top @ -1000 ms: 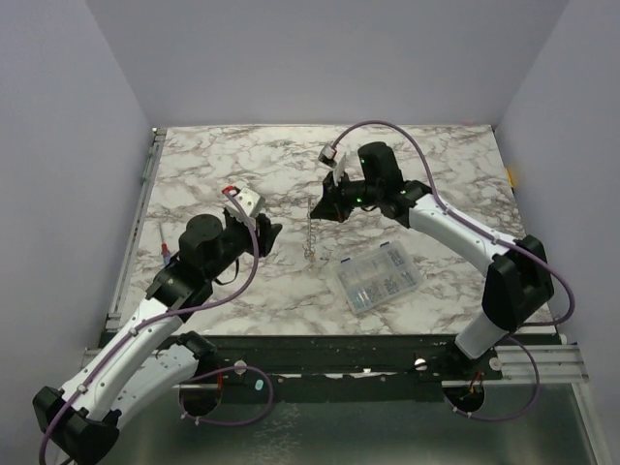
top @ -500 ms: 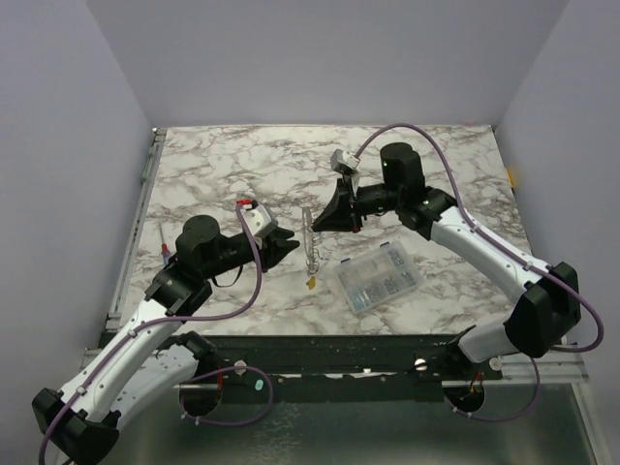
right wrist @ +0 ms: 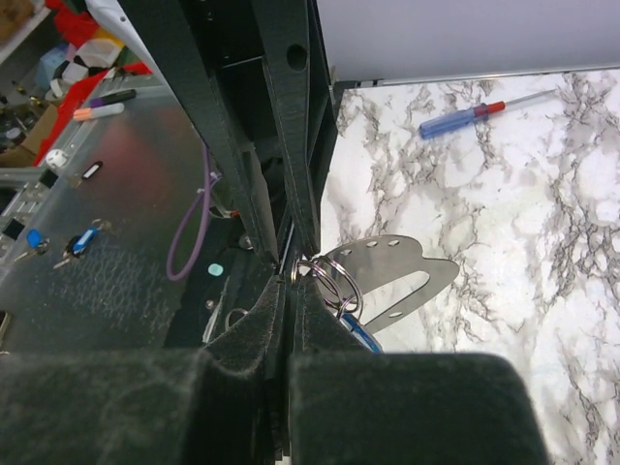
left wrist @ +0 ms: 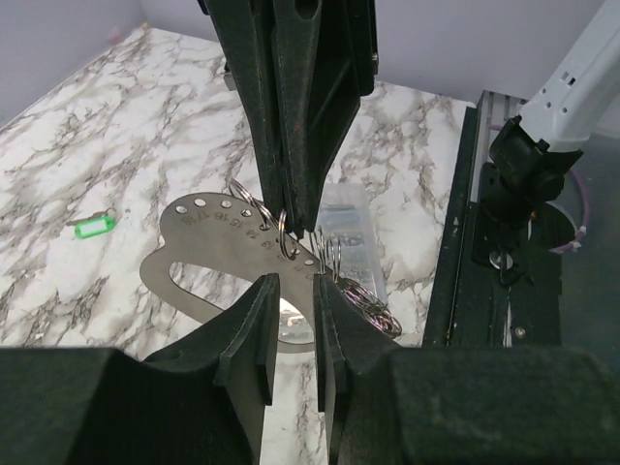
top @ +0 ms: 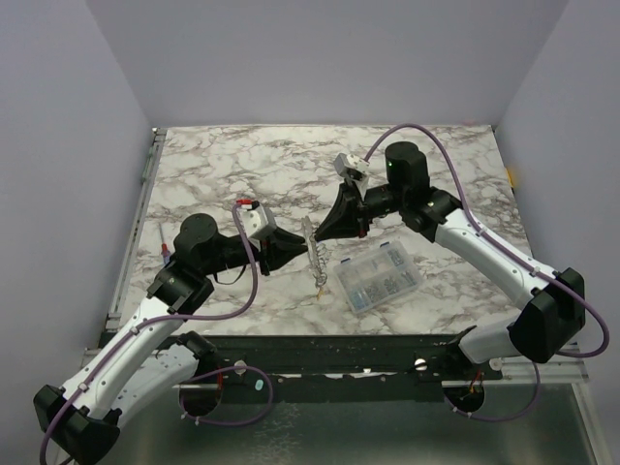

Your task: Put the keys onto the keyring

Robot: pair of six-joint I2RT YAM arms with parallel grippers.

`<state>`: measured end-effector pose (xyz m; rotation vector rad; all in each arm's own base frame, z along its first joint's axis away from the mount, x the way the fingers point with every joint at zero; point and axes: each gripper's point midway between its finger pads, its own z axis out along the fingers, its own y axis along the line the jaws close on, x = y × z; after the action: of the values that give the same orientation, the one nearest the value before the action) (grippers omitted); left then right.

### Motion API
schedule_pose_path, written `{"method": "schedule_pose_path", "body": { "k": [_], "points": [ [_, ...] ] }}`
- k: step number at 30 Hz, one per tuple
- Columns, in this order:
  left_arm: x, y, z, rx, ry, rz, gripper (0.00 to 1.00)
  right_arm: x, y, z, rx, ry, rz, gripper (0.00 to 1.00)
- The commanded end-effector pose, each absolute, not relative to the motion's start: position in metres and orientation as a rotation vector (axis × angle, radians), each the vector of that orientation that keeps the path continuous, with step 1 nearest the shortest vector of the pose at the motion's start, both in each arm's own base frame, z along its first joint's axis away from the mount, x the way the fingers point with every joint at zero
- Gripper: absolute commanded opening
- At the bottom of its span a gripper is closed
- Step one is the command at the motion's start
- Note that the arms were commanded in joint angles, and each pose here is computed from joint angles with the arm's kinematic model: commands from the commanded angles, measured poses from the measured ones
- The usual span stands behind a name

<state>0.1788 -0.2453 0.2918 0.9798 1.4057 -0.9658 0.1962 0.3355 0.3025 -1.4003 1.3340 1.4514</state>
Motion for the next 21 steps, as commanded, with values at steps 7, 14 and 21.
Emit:
{"method": "schedule_pose_path", "body": {
  "k": [7, 14, 21],
  "points": [
    [0.168, -0.256, 0.314, 0.978, 1.314, -1.092, 0.23, 0.178, 0.339, 0.307, -1.455, 1.270, 1.521, 0.00],
    [0.172, -0.259, 0.307, 0.971, 1.338, -1.105, 0.20, 0.176, 0.340, 0.310, -1.462, 1.254, 1.526, 0.01],
    [0.174, -0.260, 0.300, 0.969, 1.361, -1.107, 0.19, 0.174, 0.338, 0.317, -1.458, 1.232, 1.510, 0.01]
  ]
}}
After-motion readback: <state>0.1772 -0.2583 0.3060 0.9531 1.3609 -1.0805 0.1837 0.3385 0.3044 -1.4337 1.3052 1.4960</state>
